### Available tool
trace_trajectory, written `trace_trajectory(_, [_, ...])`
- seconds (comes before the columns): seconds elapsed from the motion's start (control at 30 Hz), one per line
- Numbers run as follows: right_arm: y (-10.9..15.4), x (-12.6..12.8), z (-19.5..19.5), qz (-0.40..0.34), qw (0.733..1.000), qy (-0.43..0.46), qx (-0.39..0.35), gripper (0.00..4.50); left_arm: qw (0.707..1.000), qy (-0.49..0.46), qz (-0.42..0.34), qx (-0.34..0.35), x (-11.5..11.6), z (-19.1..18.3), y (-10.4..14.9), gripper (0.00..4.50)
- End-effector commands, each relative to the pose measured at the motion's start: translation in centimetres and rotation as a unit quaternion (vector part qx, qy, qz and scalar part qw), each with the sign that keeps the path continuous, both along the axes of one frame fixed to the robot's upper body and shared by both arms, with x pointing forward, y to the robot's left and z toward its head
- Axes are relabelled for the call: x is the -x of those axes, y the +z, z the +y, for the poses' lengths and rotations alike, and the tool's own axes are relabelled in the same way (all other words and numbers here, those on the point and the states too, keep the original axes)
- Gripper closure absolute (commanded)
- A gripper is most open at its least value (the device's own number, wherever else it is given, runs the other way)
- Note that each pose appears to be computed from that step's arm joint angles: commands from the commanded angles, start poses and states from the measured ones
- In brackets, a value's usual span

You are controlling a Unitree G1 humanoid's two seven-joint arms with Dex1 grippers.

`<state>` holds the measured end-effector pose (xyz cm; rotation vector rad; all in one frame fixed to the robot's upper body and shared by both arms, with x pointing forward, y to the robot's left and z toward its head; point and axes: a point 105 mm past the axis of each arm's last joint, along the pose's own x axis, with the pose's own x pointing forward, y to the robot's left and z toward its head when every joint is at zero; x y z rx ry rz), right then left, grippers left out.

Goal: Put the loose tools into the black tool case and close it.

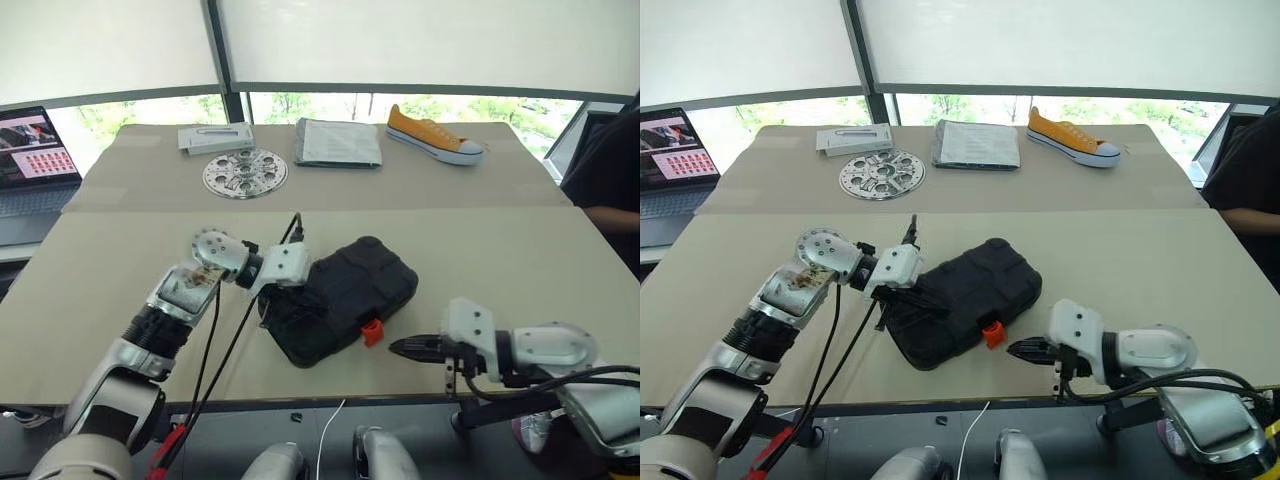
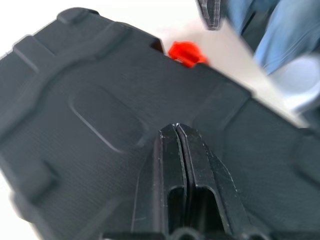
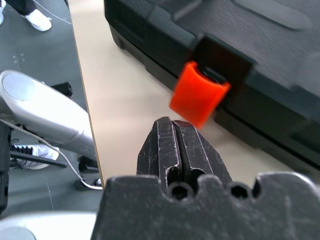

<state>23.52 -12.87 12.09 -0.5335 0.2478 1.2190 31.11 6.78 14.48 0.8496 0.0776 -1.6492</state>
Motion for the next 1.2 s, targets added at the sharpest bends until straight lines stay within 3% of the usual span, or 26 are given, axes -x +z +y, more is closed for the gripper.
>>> trace_trajectory(0.03, [0.0, -0.7, 0.5, -0.020, 1.000, -0.005, 0.004, 4.50, 0.997, -0.006, 0.008, -0.082, 0.3, 1.6, -3.7, 4.41])
trace_trajectory(0.37, [-1.8, -3.3, 1.8, -0.036, 0.998, -0.043, -0.001, 4.50, 0.998, -0.003, 0.003, -0.059, 0.0, 1.0, -3.1, 4.41])
trace_trajectory(0.57, [-1.2, -3.6, 3.0, -0.044, 0.997, -0.048, -0.037, 4.50, 0.999, -0.007, -0.001, -0.053, 0.1, 0.4, -3.0, 4.41])
trace_trajectory(0.83, [2.6, -2.6, 3.4, -0.089, 0.991, -0.038, -0.097, 4.50, 0.997, -0.030, -0.011, -0.067, 0.4, 0.2, -3.9, 4.41])
trace_trajectory(1.2, [2.3, -3.6, 3.0, -0.095, 0.992, -0.047, -0.073, 4.50, 0.997, -0.030, -0.013, -0.071, 0.3, 0.5, -4.4, 4.41])
